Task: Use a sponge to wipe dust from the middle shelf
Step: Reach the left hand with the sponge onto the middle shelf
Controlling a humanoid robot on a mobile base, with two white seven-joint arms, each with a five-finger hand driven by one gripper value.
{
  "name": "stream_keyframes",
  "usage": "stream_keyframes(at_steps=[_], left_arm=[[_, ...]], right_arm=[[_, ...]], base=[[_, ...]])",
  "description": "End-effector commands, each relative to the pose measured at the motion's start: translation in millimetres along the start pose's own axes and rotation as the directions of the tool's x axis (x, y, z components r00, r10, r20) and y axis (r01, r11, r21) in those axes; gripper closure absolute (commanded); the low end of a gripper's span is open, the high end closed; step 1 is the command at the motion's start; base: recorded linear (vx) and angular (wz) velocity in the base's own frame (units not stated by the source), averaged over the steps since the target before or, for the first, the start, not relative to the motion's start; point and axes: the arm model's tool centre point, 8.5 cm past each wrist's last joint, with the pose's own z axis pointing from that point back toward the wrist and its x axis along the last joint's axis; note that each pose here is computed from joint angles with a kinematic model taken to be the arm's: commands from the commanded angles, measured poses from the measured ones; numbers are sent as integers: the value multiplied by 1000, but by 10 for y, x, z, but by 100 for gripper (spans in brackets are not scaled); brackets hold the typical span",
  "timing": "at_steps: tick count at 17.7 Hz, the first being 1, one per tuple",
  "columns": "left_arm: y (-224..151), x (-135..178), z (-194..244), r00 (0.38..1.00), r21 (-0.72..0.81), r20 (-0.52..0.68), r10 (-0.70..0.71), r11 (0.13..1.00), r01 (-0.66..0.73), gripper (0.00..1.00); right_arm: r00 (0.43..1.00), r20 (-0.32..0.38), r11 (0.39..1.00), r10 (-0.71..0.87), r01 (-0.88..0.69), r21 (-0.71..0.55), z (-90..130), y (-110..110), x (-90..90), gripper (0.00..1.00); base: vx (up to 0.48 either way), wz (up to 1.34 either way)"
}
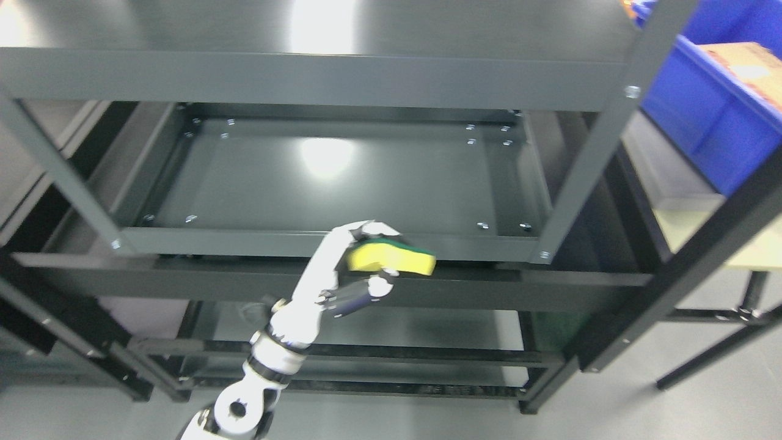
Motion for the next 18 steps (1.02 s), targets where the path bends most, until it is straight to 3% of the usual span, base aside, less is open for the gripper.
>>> stream_keyframes(at_steps=[1,3,8,11,16,18], left_arm=[[-370,321,-788,917,-347,225,-328,853,390,100],[-196,581,-1045,791,-313,389,-472,740,596,100],[329,1022,-1247,545,-223,543,-639,516,827,100],[725,1240,-1373,470,-193,525,-710,439,877,100],[809,1634,-1336,393,-99,570,-722,414,905,100],[869,1689,-1312,395,-75,570,-721,433,898,100]], right_arm=[[1000,23,1000,-2,2,-15,1,-100,98,0],[1000,23,1000,0,1,-15,1,-100,98,0],[1000,23,1000,-2,2,-15,1,-100,98,0],[1000,23,1000,0,1,-15,1,-100,98,0],[1000,23,1000,-2,2,-15,1,-100,98,0],[1000,23,1000,-2,2,-15,1,-100,98,0]], base=[[-9,-294],[-4,-208],[4,22],[5,16],[0,0],[0,0]])
